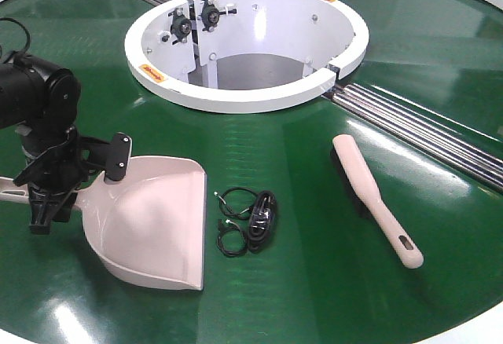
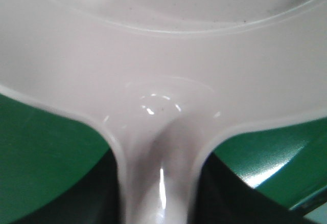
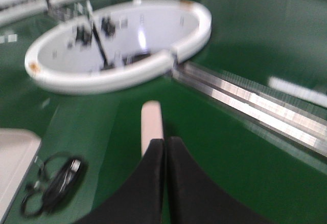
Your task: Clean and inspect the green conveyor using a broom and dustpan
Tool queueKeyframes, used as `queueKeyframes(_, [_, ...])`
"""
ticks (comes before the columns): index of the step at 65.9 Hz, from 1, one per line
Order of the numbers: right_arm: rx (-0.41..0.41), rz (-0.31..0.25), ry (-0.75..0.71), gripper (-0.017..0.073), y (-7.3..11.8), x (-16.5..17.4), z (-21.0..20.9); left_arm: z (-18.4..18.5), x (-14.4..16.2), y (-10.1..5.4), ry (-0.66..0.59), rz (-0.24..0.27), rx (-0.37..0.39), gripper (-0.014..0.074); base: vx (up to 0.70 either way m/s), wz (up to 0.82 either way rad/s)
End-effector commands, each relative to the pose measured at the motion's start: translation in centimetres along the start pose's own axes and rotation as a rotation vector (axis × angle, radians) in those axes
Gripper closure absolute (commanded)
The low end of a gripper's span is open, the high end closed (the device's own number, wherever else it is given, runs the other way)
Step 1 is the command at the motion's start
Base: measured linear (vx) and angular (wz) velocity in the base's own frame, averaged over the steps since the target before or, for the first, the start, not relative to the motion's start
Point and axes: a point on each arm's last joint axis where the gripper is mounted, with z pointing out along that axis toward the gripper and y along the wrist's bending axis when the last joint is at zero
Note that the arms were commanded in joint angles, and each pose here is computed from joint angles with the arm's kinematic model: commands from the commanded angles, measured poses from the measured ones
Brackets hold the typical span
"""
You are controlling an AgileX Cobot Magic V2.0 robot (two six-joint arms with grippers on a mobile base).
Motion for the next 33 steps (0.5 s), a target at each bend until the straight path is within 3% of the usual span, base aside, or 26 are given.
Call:
queueKeyframes(1, [-0.013,0.042,0.052,0.0568,0.3,-1.3,1.2,-2.8,0.6,-0.2,-0.011,-0.026,-0.070,0.0601,0.00,0.00])
queueKeyframes(20, [0.007,0.050,0.227,0.0550,0.2,-0.6,4.7,-2.8,0.6,-0.2,-0.011,-0.026,-0.070,0.0600,0.00,0.00])
queueKeyframes(33, [0.003,-0.004,0.414,0.0377,0.4,-1.1,7.1,-2.8,0.6,-0.2,-0.011,-0.026,-0.070,0.0599,0.00,0.00])
